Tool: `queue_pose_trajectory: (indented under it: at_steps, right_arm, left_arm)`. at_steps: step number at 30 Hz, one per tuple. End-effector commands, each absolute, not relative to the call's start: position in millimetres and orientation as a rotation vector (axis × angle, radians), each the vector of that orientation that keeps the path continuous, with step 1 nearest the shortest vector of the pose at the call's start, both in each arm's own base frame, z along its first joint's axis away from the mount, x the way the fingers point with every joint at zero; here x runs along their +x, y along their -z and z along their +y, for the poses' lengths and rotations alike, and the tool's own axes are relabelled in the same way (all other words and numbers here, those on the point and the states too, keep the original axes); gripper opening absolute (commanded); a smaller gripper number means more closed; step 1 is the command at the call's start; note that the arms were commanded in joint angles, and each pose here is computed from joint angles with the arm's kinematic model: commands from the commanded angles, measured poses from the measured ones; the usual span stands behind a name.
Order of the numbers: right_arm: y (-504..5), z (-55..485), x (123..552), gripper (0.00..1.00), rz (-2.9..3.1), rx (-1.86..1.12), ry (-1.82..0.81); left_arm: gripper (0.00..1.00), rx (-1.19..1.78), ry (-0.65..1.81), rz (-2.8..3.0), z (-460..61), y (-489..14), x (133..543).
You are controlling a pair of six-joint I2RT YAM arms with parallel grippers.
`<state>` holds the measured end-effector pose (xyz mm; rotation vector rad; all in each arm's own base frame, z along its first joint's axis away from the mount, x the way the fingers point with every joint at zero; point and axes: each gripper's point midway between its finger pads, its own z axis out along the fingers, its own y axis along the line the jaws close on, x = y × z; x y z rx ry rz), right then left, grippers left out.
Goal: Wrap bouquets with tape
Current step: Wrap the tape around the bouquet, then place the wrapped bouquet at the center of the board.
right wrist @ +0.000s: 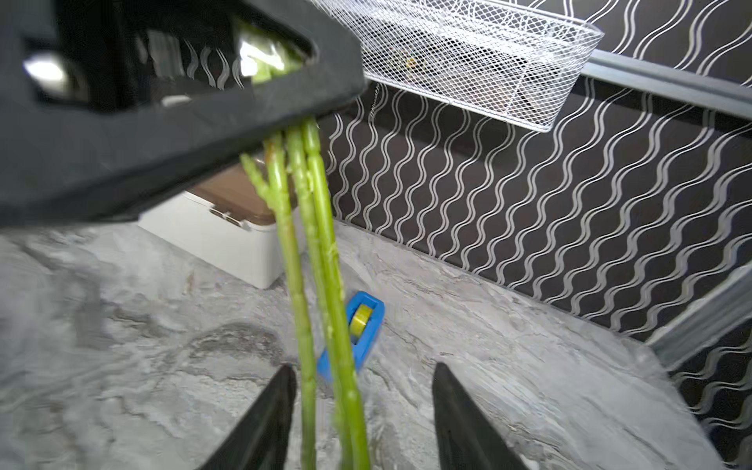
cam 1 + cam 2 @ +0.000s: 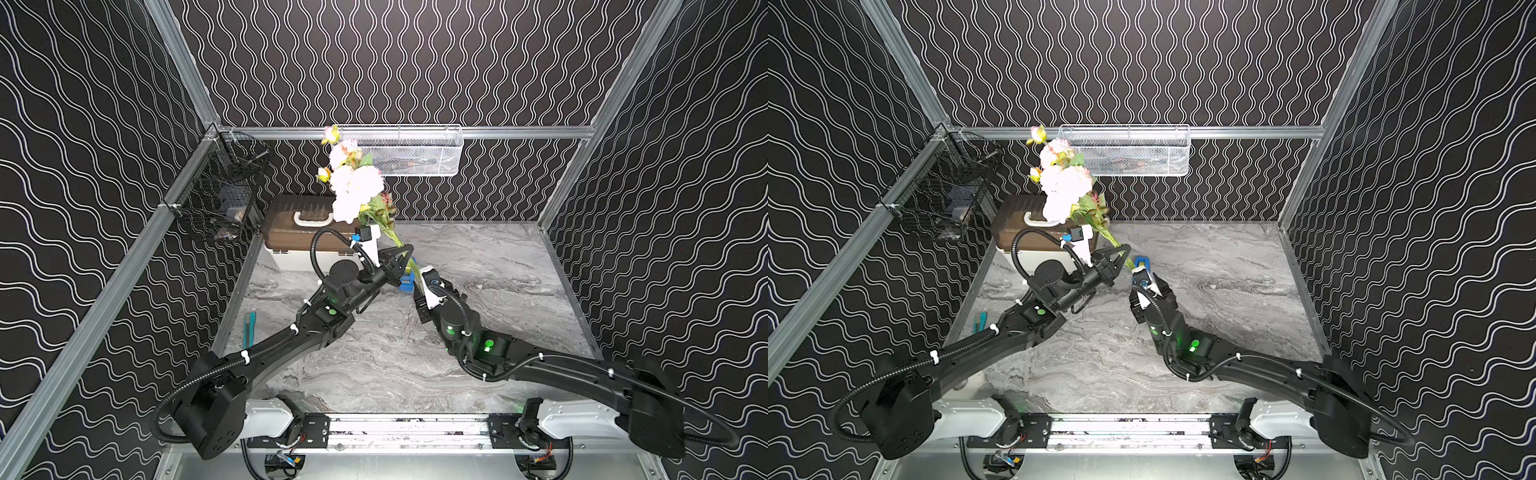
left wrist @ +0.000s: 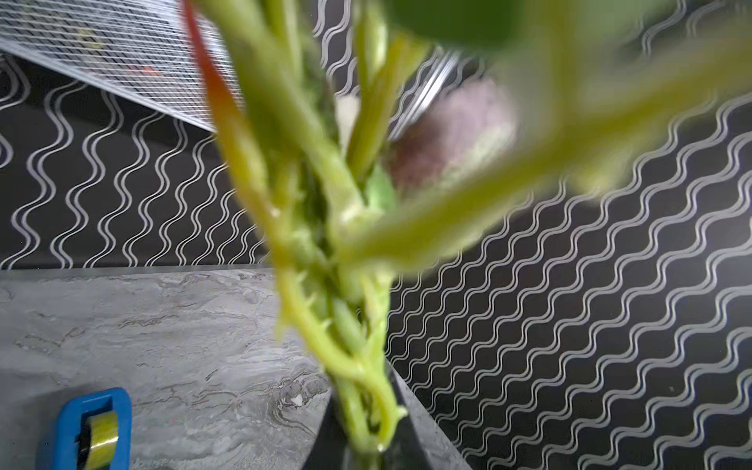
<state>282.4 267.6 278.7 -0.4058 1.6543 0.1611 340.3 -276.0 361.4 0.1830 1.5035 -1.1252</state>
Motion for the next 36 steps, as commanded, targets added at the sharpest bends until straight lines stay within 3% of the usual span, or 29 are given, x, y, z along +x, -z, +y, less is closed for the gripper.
queue_pose_trajectory:
  at_steps: [1, 7, 12, 14, 17, 18, 19, 20, 23, 27, 36]
  right_arm:
    - [-271, 286, 258, 0.78, 1.757, -0.474, -0.496]
    - [-276, 288, 244, 0.83, 1.810, -0.501, -0.784]
    - [-281, 299, 234, 0.71, 1.773, -0.560, -0.884]
    - [-283, 304, 232, 0.59, 1.756, -0.575, -0.912]
    - [-287, 302, 236, 0.24, 1.749, -0.544, -0.907]
    - [-288, 299, 238, 0.11, 1.749, -0.521, -0.895]
    - [-289, 296, 240, 0.00, 1.752, -0.498, -0.880]
    - [-290, 291, 243, 0.00, 1.756, -0.466, -0.860]
    - [-284, 270, 254, 0.00, 1.809, -0.353, -0.762]
    - [-260, 230, 267, 0.00, 1.948, -0.200, -0.565]
    - [-156, 158, 269, 0.00, 2.292, 0.074, -0.380]
  left_arm:
    - [0.00, 0.430, 1.165, 1.405, -290, -384, 311]
    - [0.00, 0.634, 1.270, 1.322, -300, -404, 276]
    - [0.00, 0.672, 1.312, 1.292, -302, -413, 266]
    - [0.00, 0.664, 1.293, 1.299, -300, -413, 267]
    - [0.00, 0.650, 1.271, 1.323, -299, -411, 271]
    - [0.04, 0.644, 1.261, 1.333, -298, -411, 272]
    - [0.20, 0.633, 1.243, 1.343, -297, -410, 275]
    - [0.35, 0.621, 1.213, 1.359, -294, -406, 278]
    - [0.69, 0.569, 1.063, 1.422, -282, -390, 292]
    - [0.99, 0.452, 0.890, 1.510, -256, -355, 306]
    - [1.00, 0.219, 0.561, 1.732, -183, -247, 301]
